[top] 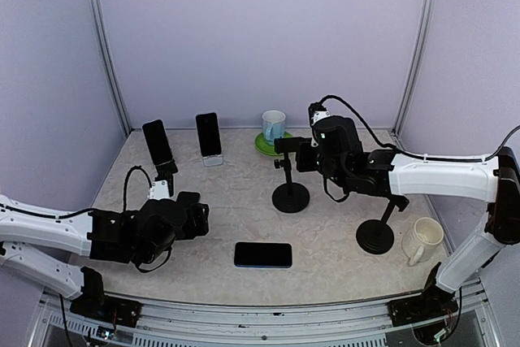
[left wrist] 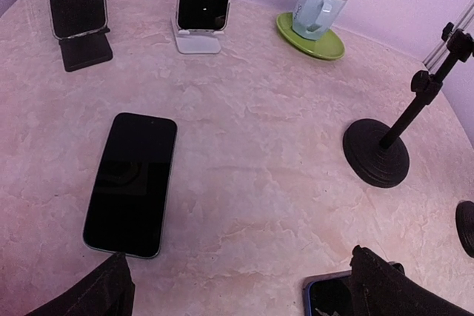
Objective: Place the phone on the phone stand
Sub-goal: Place the phone stand at the center of the board.
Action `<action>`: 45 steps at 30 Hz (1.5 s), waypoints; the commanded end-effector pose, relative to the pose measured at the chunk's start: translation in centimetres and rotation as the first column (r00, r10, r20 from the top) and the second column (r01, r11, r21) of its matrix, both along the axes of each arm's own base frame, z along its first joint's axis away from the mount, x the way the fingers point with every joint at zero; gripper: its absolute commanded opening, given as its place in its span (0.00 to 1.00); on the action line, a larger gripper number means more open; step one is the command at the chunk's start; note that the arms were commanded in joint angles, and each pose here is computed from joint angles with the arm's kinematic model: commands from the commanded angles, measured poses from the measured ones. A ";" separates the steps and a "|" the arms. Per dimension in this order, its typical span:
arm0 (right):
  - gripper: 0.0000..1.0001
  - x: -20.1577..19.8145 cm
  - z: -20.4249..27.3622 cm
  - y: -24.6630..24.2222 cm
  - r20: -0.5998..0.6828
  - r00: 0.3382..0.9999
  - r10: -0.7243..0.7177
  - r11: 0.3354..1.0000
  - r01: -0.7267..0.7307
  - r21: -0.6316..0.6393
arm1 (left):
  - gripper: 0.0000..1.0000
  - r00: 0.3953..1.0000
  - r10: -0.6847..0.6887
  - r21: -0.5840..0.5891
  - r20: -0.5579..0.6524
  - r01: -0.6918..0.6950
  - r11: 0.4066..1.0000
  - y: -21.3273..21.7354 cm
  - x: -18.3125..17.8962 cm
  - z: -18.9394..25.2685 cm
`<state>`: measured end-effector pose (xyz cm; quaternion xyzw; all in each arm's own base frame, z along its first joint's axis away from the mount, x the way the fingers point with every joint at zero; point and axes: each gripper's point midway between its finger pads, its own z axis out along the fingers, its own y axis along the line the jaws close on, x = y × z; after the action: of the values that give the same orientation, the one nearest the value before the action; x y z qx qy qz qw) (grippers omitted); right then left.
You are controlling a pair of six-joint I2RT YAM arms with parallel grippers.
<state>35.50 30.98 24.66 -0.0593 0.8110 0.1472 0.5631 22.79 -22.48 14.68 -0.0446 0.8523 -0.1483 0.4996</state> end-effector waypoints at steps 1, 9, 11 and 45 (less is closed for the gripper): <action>0.00 0.6 4.0 -0.4 0.085 0.994 -0.066 0.995 0.060 0.078 | 0.99 1.000 0.023 0.011 0.010 -0.023 1.000 0.9 -0.1 -0.3; 0.00 -0.1 3.0 -1.7 0.067 0.995 -0.071 0.997 0.070 0.009 | 0.99 1.000 0.002 0.022 0.015 -0.003 1.000 -0.1 0.1 -0.4; 0.00 -0.2 2.9 -2.0 0.067 0.995 -0.073 0.997 0.074 -0.024 | 0.99 1.000 0.000 0.032 0.013 0.000 0.999 -0.3 0.2 -0.4; 0.85 -5.0 7.9 -0.6 0.056 0.976 0.212 0.977 -0.212 -0.017 | 0.99 0.991 0.122 0.056 -0.046 -0.120 0.991 3.6 1.6 -2.3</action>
<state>32.18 30.59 29.13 -0.1378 0.8014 0.1668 0.5576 23.56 -20.43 13.01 -0.0759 0.8572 -0.1081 0.4978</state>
